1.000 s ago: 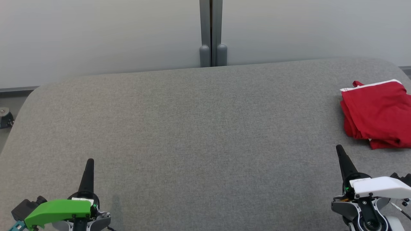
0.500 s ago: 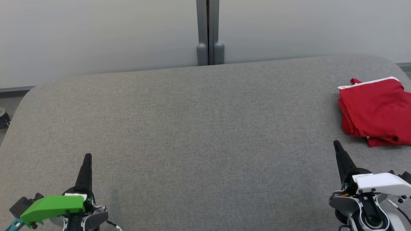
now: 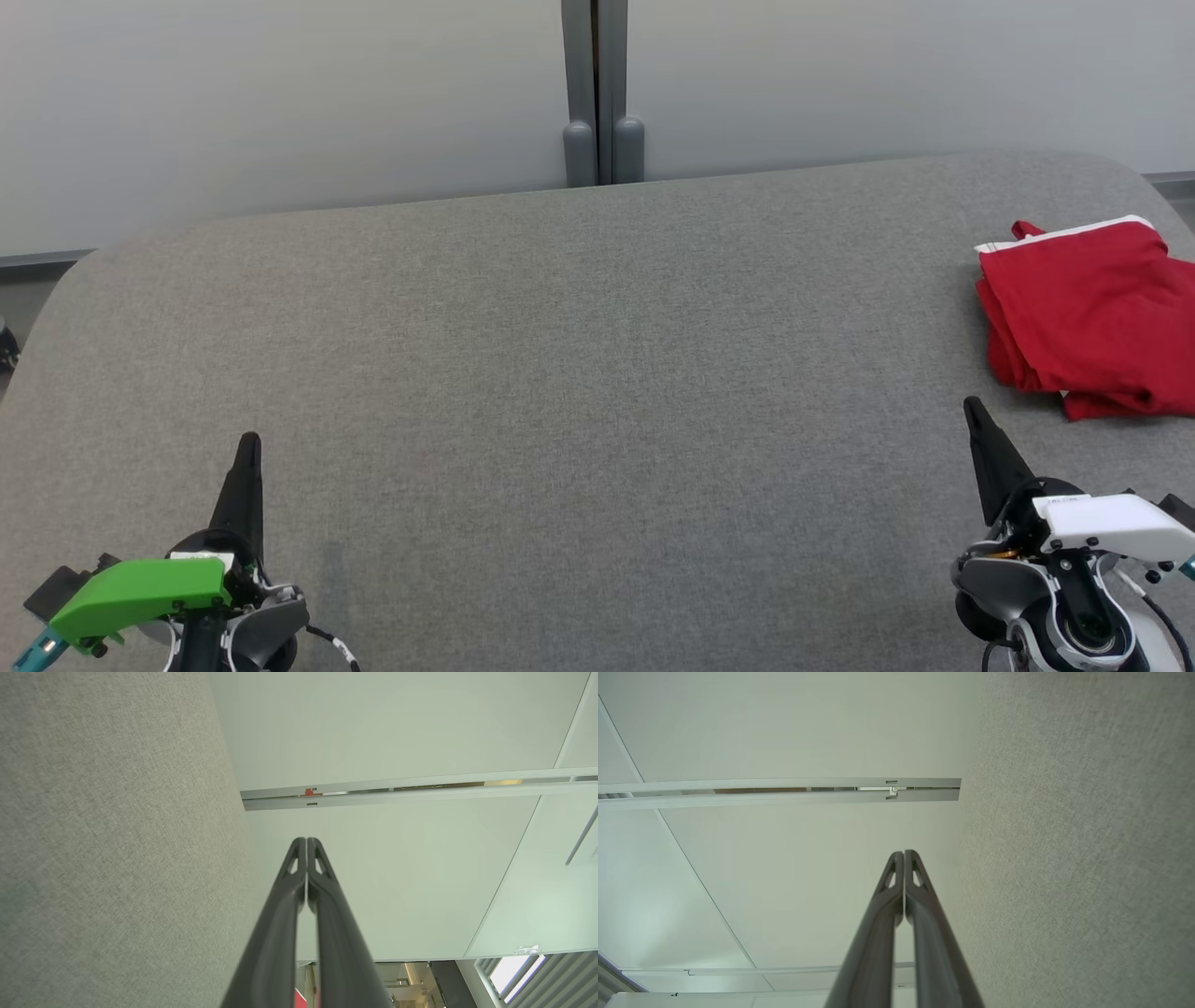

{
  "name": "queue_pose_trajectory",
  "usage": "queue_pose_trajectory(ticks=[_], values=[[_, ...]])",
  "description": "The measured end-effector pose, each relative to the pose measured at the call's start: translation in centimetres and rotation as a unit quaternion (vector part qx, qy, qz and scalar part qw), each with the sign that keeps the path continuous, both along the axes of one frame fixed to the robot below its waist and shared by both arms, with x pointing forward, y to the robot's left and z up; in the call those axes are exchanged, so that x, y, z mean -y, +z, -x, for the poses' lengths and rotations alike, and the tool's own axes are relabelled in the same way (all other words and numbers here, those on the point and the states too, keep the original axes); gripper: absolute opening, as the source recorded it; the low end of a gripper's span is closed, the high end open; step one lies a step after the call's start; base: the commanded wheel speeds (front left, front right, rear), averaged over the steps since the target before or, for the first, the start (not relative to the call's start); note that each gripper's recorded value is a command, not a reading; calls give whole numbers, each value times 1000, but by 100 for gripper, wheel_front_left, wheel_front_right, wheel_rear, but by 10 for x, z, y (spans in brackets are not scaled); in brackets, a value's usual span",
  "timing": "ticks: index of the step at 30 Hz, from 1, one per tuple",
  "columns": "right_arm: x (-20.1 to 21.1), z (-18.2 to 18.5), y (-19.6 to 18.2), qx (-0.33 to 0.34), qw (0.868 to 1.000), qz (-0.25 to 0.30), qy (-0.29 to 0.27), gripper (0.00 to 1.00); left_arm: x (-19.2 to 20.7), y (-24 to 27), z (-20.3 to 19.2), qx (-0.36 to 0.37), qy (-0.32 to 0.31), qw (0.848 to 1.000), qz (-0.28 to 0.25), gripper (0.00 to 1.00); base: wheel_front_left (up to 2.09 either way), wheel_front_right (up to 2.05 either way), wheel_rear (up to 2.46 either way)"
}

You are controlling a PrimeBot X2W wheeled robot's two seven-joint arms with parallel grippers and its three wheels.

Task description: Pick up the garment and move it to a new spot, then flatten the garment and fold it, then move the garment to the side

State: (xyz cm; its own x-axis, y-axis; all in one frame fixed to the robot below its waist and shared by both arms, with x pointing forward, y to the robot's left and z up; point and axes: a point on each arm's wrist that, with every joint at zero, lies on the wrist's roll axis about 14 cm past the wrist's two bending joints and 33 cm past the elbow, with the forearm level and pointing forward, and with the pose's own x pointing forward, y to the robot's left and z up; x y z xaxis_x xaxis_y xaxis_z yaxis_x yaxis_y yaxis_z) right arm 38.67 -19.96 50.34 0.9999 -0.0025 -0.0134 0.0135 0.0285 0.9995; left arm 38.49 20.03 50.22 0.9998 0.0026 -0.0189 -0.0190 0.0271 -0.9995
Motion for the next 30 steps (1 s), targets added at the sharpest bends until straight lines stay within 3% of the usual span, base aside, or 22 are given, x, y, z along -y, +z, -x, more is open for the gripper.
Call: queue_pose_trajectory(ticks=[30], values=[[0, -2, 2, 4, 1000, -16, 1, 0, 1, 1, -2, 2, -2, 1000, 16, 0, 0, 0, 0]])
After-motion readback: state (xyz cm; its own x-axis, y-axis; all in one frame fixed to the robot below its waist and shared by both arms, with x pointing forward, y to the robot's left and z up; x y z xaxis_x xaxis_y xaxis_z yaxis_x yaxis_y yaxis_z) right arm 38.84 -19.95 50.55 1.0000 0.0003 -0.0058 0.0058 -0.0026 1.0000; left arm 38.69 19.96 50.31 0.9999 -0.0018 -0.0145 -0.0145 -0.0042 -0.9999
